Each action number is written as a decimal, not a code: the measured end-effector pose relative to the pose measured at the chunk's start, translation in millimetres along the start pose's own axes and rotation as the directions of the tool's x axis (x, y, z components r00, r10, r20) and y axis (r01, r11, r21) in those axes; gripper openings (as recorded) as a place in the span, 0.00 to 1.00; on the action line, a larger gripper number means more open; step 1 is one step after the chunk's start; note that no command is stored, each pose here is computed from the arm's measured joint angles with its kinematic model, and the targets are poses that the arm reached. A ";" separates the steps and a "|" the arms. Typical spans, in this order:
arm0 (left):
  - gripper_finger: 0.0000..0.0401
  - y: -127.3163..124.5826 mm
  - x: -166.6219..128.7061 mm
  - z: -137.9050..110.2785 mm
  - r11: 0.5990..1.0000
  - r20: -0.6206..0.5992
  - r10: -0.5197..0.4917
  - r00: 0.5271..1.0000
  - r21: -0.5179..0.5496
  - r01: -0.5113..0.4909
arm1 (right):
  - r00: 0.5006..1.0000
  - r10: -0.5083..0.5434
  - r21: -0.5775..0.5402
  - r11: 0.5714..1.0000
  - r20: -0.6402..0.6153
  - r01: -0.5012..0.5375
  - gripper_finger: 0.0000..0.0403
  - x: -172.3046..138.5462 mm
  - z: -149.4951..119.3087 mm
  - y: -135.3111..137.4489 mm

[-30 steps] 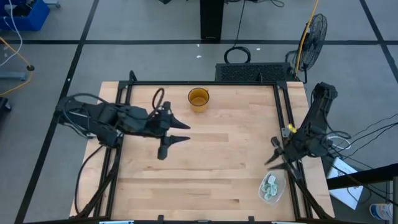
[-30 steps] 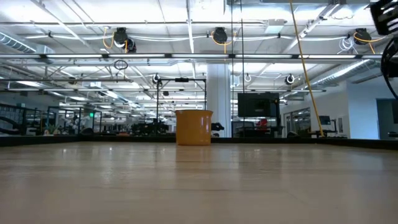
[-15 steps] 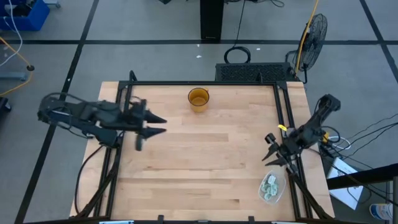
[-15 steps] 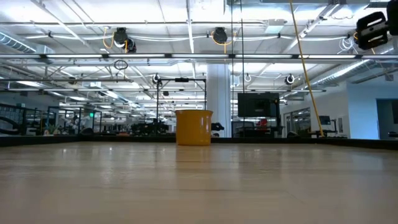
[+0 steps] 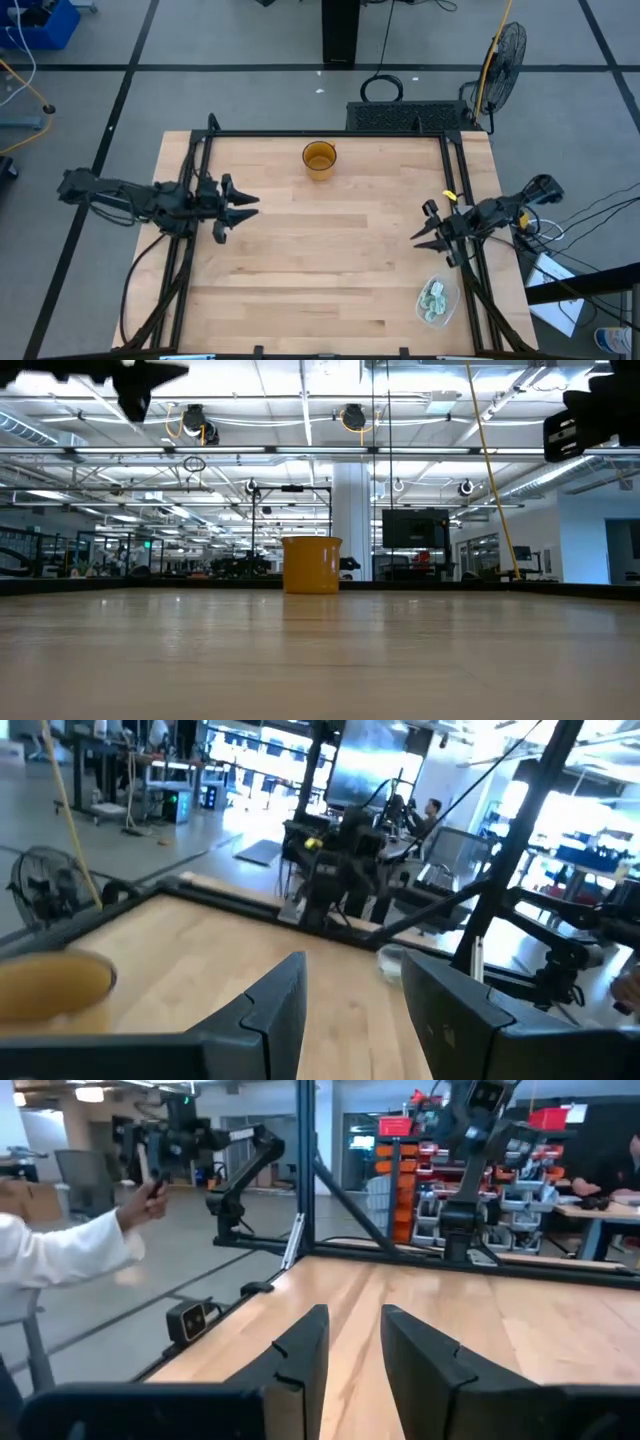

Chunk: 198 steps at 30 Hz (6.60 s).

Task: Pick and place Stevia / Truvia into bins
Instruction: Return to Home Position

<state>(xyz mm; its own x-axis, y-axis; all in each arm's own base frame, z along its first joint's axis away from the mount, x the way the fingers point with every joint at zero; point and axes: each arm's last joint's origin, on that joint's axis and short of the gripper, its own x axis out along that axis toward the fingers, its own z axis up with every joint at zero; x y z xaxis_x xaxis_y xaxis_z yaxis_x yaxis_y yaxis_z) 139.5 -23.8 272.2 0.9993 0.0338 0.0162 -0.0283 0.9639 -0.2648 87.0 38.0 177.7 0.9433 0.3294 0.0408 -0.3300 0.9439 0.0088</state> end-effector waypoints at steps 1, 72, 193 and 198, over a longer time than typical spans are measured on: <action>0.42 3.3 -0.6 -9.9 1.000 0.002 0.003 1.000 -0.011 -0.003 | 1.000 -0.003 0.008 1.000 0.001 0.003 0.21 0.2 0.2 -2.1; 0.42 49.7 -34.2 -100.8 0.997 -0.073 0.069 0.995 -0.037 -0.072 | 1.000 0.026 0.112 0.993 0.005 -0.027 0.21 -3.3 -4.4 -38.6; 0.42 49.7 -34.2 -100.7 0.997 -0.073 0.069 0.995 -0.038 -0.071 | 1.000 0.026 0.112 0.993 0.005 -0.027 0.21 -3.3 -4.4 -38.6; 0.42 49.7 -34.1 -100.7 0.997 -0.073 0.069 0.995 -0.038 -0.072 | 1.000 0.026 0.112 0.993 0.005 -0.027 0.22 -3.3 -4.4 -38.6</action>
<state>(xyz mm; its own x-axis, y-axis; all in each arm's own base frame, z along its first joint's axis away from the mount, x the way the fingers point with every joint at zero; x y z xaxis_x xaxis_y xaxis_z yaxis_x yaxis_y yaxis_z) 106.4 -3.7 161.4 0.9941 0.0804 -0.0726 -0.0987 0.9483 -0.3015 96.8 0.6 172.8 0.9341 0.3540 0.0459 -0.3569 0.9265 0.1194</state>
